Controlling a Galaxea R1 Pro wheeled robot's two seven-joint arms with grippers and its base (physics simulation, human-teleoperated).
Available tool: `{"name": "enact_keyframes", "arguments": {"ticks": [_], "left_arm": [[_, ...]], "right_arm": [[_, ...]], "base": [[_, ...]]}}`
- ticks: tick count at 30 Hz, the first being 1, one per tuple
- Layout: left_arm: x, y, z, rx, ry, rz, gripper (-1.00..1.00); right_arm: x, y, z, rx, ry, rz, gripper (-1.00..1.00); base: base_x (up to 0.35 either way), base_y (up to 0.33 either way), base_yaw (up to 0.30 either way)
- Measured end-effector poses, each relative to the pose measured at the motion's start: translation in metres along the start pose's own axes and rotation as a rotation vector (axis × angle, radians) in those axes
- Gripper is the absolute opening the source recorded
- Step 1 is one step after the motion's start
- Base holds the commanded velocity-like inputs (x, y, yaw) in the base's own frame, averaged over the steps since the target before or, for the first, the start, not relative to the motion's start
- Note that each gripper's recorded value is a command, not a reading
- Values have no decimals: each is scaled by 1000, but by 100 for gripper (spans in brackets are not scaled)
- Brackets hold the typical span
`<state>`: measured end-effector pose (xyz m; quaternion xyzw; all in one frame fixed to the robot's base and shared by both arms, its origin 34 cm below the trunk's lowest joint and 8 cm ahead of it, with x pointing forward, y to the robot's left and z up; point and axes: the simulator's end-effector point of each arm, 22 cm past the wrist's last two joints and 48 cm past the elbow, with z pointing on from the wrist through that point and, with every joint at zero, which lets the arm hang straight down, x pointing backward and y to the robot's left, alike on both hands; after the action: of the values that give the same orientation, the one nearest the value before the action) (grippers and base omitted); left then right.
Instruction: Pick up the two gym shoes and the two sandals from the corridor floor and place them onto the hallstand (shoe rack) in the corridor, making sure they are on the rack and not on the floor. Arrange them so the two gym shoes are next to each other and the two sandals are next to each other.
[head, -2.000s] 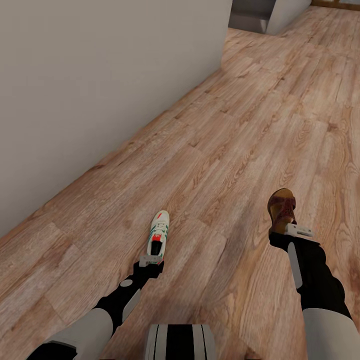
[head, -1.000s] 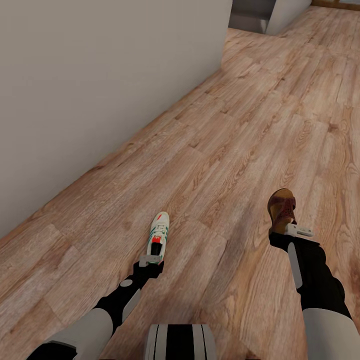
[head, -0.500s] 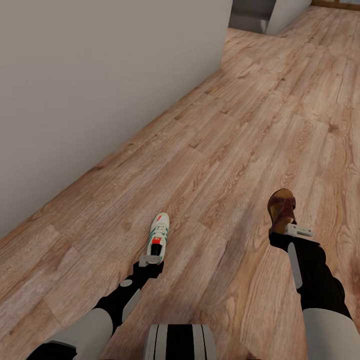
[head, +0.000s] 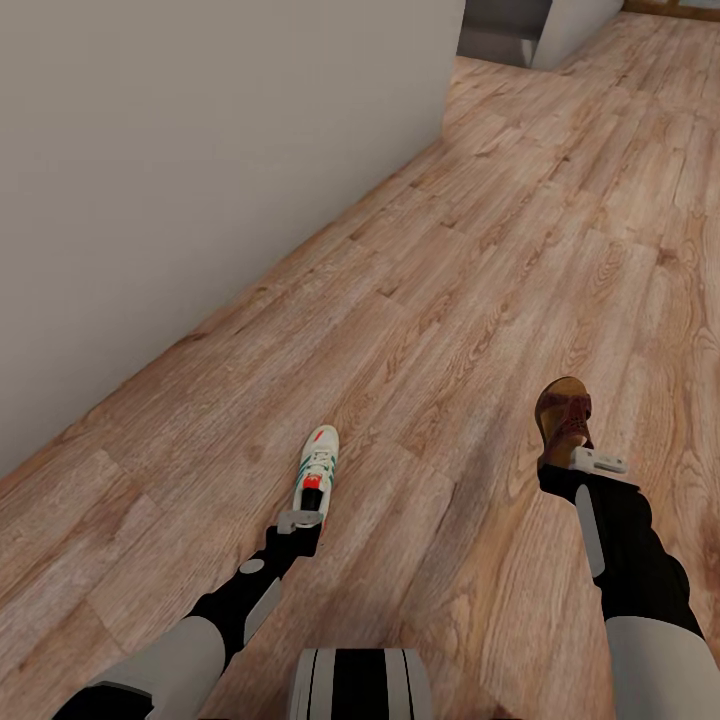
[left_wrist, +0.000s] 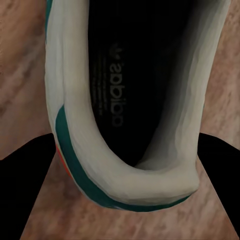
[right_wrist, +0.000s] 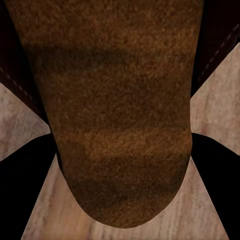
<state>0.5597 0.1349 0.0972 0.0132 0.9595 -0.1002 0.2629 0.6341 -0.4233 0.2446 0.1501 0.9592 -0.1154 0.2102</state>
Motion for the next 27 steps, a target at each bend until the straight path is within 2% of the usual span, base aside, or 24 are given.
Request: {"name": "enact_keyframes", "arguments": {"ticks": [21,27], "left_arm": [[-1,0,0,0,-2,0,-100],[-15,-2,-6,0,-26,4,-100]], "right_arm": [[0,0,0,0,0,0,-100],[-11,0,-10,-6,-23,7,-100]], "base": [[0,0,0],[0,0,0]]}}
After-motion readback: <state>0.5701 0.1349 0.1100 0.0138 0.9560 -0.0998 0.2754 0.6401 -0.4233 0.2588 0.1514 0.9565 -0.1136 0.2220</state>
